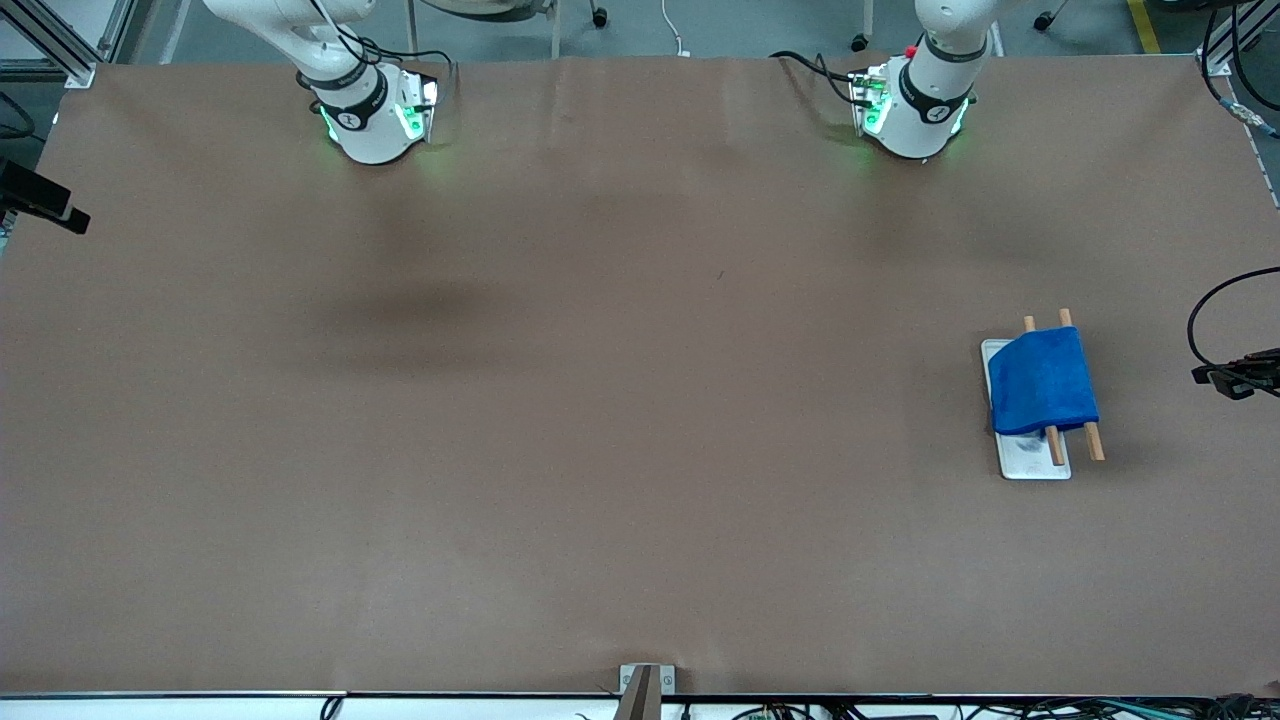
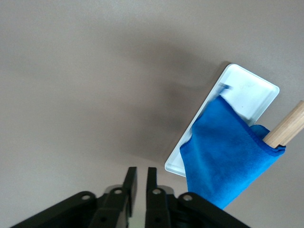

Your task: Right arm passes towel to left arm to hang

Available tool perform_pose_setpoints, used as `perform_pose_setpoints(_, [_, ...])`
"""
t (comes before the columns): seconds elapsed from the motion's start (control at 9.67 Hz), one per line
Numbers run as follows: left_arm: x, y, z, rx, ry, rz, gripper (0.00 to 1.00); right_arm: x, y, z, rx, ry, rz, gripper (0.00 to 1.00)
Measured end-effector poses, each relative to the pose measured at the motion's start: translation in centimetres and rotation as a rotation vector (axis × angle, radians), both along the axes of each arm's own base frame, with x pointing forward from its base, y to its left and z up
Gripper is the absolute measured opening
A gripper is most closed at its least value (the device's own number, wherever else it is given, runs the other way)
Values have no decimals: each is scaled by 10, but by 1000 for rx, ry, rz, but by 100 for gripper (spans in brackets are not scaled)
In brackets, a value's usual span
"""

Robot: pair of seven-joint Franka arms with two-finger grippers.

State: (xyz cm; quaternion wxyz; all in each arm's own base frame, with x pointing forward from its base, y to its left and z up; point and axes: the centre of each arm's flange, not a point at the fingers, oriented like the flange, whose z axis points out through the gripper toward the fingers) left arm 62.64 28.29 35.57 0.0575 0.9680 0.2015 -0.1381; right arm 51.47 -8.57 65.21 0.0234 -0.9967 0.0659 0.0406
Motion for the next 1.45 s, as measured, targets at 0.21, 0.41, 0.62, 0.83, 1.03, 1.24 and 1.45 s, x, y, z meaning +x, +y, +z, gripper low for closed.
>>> perform_pose_setpoints(0.21, [7, -9, 11, 1, -24, -28, 51, 0, 0, 0, 0, 1, 0, 100])
perform_pose_setpoints(0.41, [16, -28, 36, 2, -70, -77, 79, 0, 0, 0, 0, 1, 0, 100])
perform_pose_setpoints(0.62, [18, -41, 62, 4, -113, -134, 100, 0, 0, 0, 0, 1, 0, 100])
perform_pose_setpoints(0.83, [21, -56, 87, 2, -155, -186, 100, 0, 0, 0, 0, 1, 0, 100])
perform_pose_setpoints(1.03, [23, -97, 140, 17, -229, -227, 100, 0, 0, 0, 0, 1, 1, 100])
perform_pose_setpoints(1.24, [16, -149, 197, 30, -282, -248, 100, 0, 1, 0, 0, 1, 1, 100])
perform_pose_setpoints(1.45, [1, -212, 236, 27, -269, -234, 100, 0, 1, 0, 0, 1, 1, 100])
